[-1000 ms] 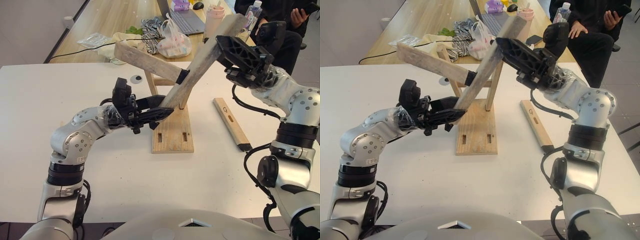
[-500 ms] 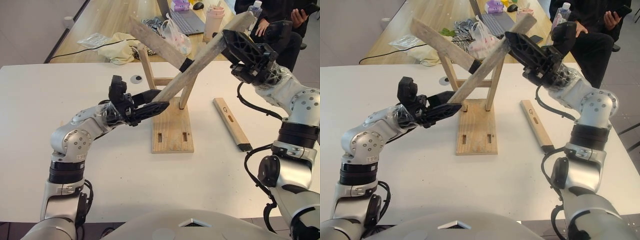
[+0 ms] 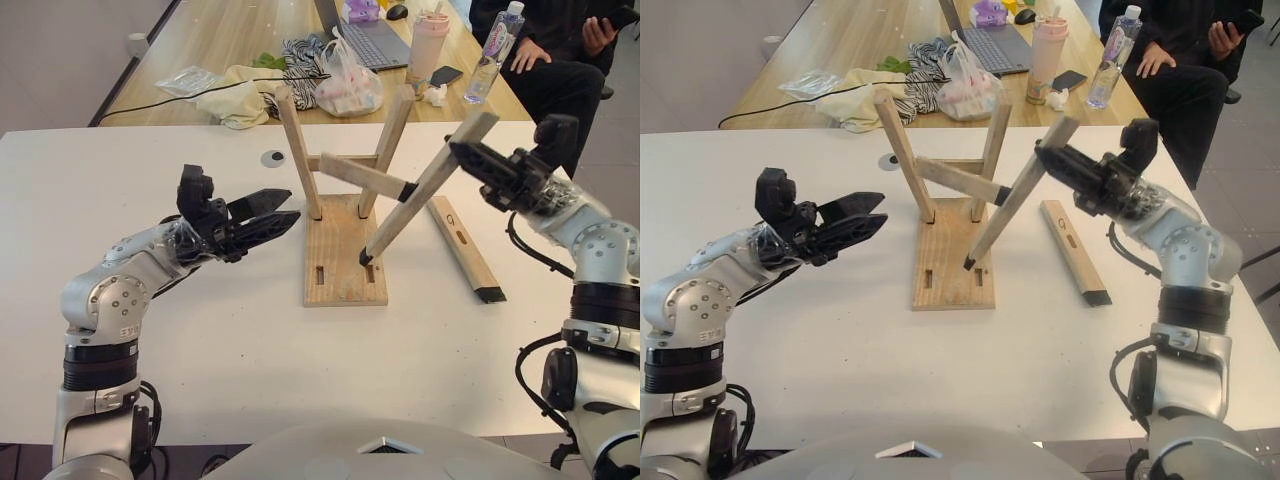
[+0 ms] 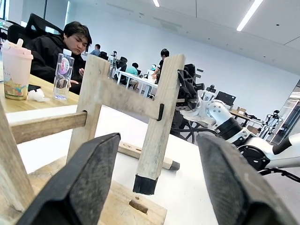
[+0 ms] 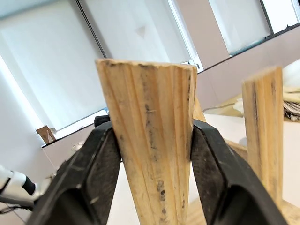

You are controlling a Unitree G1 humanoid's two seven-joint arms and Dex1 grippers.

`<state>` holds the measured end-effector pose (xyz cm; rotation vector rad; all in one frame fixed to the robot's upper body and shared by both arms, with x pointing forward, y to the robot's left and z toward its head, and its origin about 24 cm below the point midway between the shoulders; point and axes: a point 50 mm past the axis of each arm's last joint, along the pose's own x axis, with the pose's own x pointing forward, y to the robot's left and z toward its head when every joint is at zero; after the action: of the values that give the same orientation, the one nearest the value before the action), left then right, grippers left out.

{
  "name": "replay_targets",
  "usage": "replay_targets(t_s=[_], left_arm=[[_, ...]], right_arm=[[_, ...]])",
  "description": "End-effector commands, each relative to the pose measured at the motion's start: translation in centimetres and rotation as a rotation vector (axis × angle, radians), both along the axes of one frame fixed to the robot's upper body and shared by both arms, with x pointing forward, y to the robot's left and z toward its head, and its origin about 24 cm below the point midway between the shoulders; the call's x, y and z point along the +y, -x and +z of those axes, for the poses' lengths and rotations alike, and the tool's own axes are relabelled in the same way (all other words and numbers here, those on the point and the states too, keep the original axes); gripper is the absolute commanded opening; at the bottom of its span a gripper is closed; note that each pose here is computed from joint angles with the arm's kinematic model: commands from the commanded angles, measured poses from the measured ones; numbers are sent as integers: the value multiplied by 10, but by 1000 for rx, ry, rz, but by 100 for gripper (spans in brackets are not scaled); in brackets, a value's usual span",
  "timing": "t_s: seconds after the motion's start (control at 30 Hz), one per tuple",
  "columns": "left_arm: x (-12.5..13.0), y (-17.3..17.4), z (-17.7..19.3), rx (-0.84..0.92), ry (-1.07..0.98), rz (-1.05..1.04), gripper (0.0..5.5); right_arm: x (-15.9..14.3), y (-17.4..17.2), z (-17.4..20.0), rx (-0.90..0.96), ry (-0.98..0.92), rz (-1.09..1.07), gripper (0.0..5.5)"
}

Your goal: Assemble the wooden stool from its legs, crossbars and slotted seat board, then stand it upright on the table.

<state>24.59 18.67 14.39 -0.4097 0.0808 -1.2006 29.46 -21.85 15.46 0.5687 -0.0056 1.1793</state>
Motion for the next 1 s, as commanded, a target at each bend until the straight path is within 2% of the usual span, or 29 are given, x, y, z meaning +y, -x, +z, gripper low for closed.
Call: replay_targets(t_s=[0.03, 0.3, 0.47, 1.0], left_arm=[[1, -3, 1, -7, -36, 0, 295], [-2, -6, -3, 5, -50, -1, 295], [-5, -5, -7, 10, -40, 1, 295], [-7, -5, -12, 20, -30, 23, 295]], right_arm=[[-1, -1, -9, -20, 61, -14, 206], [5, 2, -28, -9, 202, 34, 205], [0, 2, -11, -45, 237, 59, 205], [-1, 1, 5, -90, 273, 88, 204]])
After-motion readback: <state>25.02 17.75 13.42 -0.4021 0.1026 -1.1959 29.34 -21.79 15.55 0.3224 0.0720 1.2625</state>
